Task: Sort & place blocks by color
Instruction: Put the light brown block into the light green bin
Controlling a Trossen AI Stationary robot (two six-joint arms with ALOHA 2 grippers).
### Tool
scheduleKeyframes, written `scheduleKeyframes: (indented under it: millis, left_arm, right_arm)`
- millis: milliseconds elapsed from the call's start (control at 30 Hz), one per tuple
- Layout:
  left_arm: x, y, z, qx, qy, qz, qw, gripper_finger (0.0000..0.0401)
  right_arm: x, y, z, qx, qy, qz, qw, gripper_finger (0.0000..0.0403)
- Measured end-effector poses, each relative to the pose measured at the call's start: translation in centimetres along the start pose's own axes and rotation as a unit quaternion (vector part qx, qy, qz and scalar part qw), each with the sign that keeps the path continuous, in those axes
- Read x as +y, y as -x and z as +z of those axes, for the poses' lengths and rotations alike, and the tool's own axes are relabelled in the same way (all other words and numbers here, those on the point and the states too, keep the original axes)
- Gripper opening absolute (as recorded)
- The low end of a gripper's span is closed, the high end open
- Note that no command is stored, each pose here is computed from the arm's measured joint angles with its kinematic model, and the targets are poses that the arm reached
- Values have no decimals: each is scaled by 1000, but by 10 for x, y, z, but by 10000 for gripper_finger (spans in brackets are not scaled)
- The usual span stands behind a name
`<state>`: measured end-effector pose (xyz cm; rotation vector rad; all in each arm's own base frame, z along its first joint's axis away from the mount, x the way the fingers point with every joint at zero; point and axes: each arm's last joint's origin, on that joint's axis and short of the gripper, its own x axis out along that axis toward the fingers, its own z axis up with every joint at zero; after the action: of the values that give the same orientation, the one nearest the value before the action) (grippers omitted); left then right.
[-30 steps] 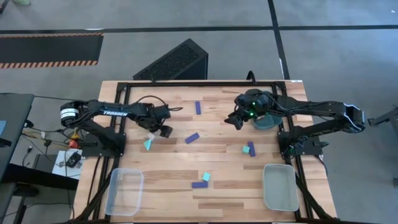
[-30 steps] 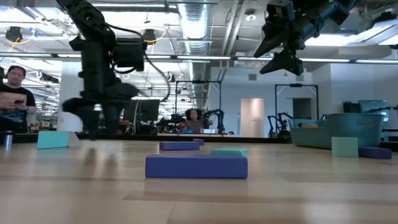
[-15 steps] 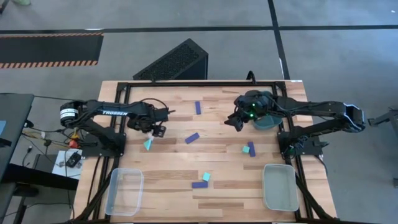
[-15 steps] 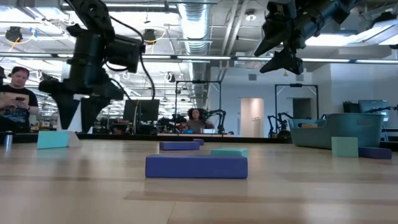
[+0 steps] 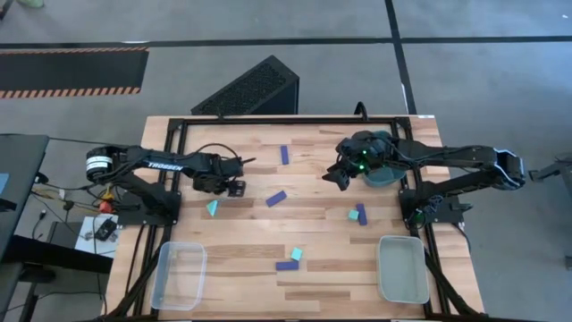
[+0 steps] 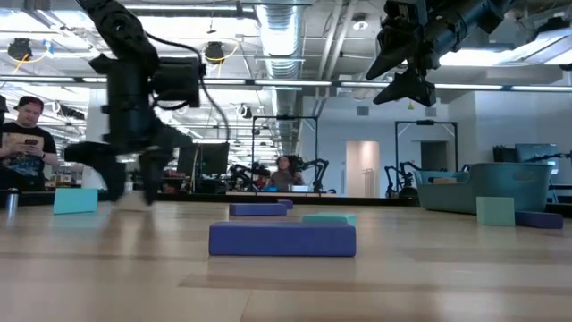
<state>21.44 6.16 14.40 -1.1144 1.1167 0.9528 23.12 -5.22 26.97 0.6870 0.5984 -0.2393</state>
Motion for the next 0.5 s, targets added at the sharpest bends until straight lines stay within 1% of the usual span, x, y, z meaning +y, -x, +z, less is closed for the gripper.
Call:
scheduleKeyframes:
  millis: [100,167,233,300,333,367,400,433,467,500]
  left_arm:
    - [-15,4,8,-34,14,-67,997,231]
    - [-23,8,12,-51,6,-97,994,229]
    - [-28,12,14,-63,-35,-102,992,229]
    - [-33,18,18,-85,-102,-100,986,230]
    - [-35,21,19,-99,-146,-94,980,231]
    - [-36,22,19,-111,-197,-86,970,231]
    - [-38,24,19,-122,-255,-77,956,231]
    - [-40,24,19,-136,-319,-69,935,231]
    - [-41,25,18,-146,-384,-62,910,231]
    - [-42,25,17,-152,-448,-54,880,231]
  right_arm:
    - [-1,0,0,-1,-1,-1,1000,249]
    - [-2,0,1,-2,-3,-2,1000,249]
    - [-2,0,1,-2,-5,-2,1000,249]
    - [-2,0,1,-2,-5,-2,1000,249]
    - [-1,0,1,-1,-5,-1,1000,249]
    - [-1,0,0,0,-6,0,1000,249]
    - [0,0,0,1,-7,1,1000,249]
    - [1,0,-1,2,-7,3,1000,249]
    - [2,0,-1,3,-5,4,1000,249]
    - [3,0,-2,4,-4,5,1000,249]
